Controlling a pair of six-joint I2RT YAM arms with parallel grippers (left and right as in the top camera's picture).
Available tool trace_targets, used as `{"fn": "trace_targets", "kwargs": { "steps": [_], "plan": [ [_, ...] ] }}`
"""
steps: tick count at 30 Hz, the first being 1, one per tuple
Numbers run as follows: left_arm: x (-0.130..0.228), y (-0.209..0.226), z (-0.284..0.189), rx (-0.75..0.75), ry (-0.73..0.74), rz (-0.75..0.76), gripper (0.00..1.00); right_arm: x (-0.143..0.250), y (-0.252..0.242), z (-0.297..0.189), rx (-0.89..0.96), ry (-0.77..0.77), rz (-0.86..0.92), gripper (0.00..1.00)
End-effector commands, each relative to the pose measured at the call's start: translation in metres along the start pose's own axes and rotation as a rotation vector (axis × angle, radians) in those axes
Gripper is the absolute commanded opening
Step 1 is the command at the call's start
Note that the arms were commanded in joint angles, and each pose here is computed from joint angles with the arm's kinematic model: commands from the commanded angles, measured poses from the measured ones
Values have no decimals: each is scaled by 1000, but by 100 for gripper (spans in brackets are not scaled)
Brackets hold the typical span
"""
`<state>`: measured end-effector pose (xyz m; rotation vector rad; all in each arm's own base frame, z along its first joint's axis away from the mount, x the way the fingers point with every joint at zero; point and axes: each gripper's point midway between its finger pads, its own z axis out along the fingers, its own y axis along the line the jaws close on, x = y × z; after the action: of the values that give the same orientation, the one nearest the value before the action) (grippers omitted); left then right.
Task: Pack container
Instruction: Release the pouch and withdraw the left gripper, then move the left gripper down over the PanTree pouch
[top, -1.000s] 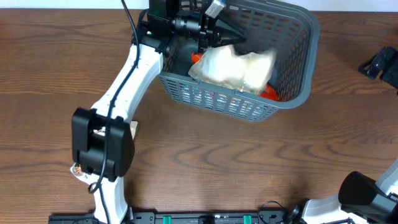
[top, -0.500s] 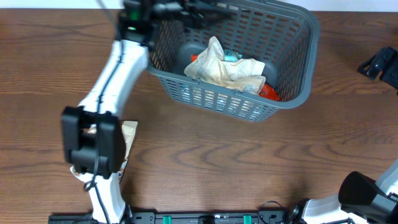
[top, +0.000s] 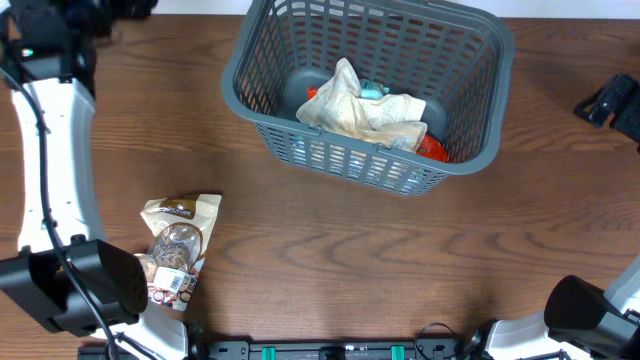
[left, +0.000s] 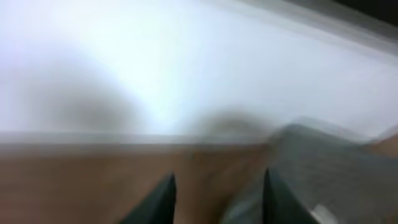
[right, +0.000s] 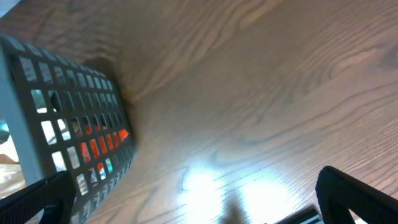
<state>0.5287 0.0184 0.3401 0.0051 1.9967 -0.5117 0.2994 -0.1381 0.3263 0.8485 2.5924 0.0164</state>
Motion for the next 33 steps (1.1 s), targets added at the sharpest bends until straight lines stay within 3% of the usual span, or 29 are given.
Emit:
{"fn": "trace_targets", "kwargs": {
  "steps": [1,6,12,22,33],
  "plan": [
    [38,65,-25,-422,182,154,33,2,5,0,-16,8,-17,99],
    [129,69,-63,-463,591,108,37,1,5,0,-16,4,-18,99],
    [174,83,-119,-592,906,186,37,-2,4,0,-10,-10,-19,99],
    [199,71,-168,-624,1032,51,34,-10,-7,0,55,-48,-19,99],
    [205,26,-243,-666,764,117,39,-25,-4,-1,44,-107,-21,99]
  ]
}}
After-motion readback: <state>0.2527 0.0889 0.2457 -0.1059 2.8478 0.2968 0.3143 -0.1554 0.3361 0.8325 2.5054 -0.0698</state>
